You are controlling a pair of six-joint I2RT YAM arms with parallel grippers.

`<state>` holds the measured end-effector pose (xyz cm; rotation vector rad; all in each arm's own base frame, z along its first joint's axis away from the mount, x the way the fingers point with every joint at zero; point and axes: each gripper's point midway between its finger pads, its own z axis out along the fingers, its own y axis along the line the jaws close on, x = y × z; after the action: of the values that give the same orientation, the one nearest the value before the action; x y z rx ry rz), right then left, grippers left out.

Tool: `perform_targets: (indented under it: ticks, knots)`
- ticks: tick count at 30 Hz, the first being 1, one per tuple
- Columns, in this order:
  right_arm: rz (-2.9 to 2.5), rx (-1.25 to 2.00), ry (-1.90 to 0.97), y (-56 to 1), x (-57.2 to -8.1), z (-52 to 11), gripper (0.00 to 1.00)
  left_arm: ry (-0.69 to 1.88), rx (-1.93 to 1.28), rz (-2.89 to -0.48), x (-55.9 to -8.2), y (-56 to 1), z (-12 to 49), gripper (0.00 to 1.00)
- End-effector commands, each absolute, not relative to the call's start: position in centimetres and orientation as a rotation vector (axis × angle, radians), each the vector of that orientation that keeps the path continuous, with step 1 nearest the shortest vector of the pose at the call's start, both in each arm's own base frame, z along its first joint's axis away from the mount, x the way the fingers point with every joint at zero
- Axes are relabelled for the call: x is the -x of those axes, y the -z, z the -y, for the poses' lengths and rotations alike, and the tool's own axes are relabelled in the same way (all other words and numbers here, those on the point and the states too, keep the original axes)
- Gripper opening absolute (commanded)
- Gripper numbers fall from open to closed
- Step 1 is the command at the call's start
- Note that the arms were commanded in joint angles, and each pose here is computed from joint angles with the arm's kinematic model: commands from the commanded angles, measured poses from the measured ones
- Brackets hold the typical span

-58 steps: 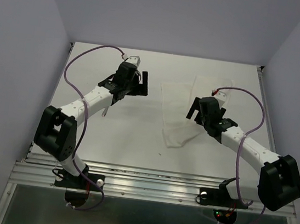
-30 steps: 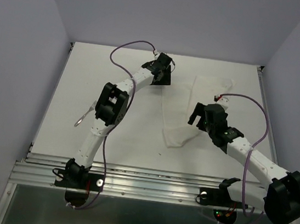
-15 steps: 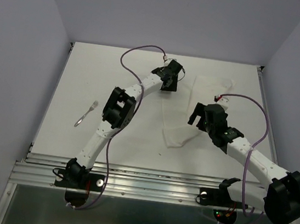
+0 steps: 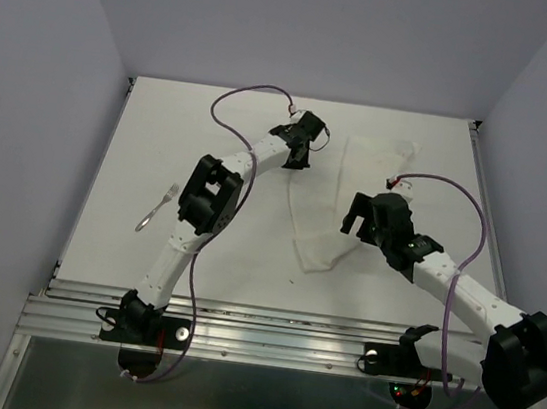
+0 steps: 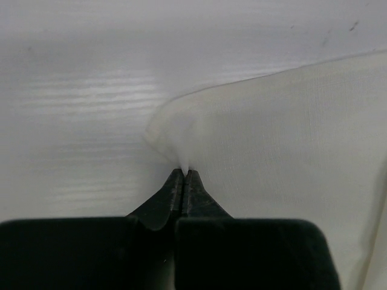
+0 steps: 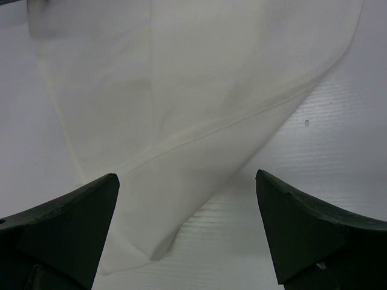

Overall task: Fold the napkin into a case and place the utensils inside
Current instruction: Pick up the crumpled napkin from the center of the board.

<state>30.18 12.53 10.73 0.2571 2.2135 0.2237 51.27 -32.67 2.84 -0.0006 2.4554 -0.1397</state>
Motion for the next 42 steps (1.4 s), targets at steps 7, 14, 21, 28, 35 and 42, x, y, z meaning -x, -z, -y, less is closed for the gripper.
perform_targets:
  ticks: [7,14,21,28,35,42]
  knots:
    - [-2.218,0.166,-0.29,-11.5,-28.7,-21.3,0.87,0.223,0.148,-2.495,-43.9,-7.3,24.9,0.0]
    - [-2.198,0.526,-0.316,-10.1,-24.5,-26.9,0.68,0.287,0.16,-2.54,-41.7,-6.1,24.9,0.0]
    - [-2.239,0.716,-0.213,-6.6,-22.4,-27.7,0.57,0.297,0.148,-2.536,-41.9,-6.4,25.2,0.0]
    - [-2.262,0.766,-0.174,-4.6,-21.9,-28.6,0.58,0.303,0.136,-2.546,-41.8,-6.1,25.3,0.0]
    - [-2.239,0.722,-0.132,-5.1,-22.6,-28.7,0.31,0.304,0.12,-2.552,-41.7,-6.0,25.3,0.0]
    - [-2.158,0.512,-0.143,-8.9,-23.9,-27.7,0.01,0.326,0.105,-2.561,-41.7,-5.6,25.2,0.0]
